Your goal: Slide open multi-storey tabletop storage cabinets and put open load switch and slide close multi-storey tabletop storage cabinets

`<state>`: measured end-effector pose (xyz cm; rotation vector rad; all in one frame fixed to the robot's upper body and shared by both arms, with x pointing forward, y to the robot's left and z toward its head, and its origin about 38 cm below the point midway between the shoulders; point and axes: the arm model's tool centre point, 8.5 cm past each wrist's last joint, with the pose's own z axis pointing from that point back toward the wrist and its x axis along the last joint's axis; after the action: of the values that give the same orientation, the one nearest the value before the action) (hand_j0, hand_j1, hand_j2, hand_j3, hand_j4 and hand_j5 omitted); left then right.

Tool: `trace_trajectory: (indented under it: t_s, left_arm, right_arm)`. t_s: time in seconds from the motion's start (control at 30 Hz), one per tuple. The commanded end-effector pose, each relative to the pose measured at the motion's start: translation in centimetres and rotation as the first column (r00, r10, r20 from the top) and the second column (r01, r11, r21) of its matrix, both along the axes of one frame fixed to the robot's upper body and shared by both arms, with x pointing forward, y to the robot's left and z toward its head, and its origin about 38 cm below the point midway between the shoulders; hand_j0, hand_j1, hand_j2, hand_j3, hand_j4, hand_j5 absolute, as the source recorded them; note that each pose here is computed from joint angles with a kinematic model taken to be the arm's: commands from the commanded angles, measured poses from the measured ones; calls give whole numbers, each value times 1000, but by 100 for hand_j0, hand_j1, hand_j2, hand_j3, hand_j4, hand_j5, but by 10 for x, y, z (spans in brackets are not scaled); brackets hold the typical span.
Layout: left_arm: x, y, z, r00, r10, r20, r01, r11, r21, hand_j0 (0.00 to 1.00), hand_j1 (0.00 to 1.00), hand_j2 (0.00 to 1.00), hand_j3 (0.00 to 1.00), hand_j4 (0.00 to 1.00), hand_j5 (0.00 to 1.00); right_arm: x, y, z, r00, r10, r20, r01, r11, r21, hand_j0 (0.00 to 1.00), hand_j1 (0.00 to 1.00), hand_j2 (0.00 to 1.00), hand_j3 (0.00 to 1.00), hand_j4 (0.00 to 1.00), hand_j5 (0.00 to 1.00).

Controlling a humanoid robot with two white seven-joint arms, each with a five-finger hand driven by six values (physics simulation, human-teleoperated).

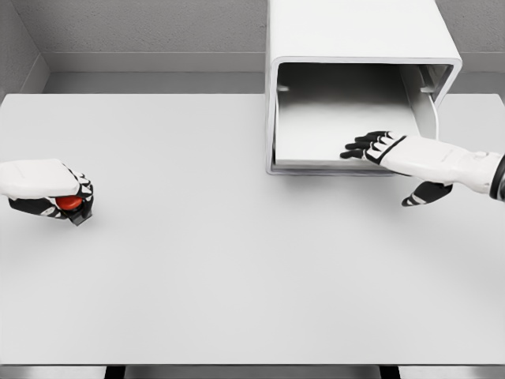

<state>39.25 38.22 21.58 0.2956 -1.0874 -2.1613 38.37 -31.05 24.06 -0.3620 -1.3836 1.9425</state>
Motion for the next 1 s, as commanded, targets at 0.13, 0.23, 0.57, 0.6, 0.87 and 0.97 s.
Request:
trace_trajectory:
  t_s: [0.13,0.23,0.57,0.6,0.87,0.97]
  left_arm:
    - [0,1,2,1000,6,-2,-6,1000,-10,41,41,41,41,41,41]
    - [0,1,2,1000,6,-2,-6,1000,-10,41,41,41,41,41,41]
    - [0,1,2,1000,6,-2,-6,1000,-9,41,41,41,41,41,41]
    - [-1,1,2,1000,5,-1,-5,1000,-9,41,41,41,41,41,41]
    - [-1,1,2,1000,6,-2,-6,1000,-12,41,41,41,41,41,41]
    - [0,-3,9,1000,-3,9,3,1000,-30,41,41,41,41,41,41]
  right_arm:
    - [-3,-4,3,1000,15,14,-15,1000,10,100,100,100,100,100,100]
    - [-6,-6,1,1000,20,14,-20,1000,14,100,100,100,100,100,100]
    - [-12,-15,4,999,23,25,-24,999,43,100,100,100,100,100,100]
    - [-12,-15,4,999,23,24,-24,999,45,100,100,100,100,100,100]
    - [-20,-26,26,995,71,66,-78,991,113,100,100,100,100,100,100]
    - [-21,-28,30,995,71,74,-80,988,131,100,100,100,100,100,100]
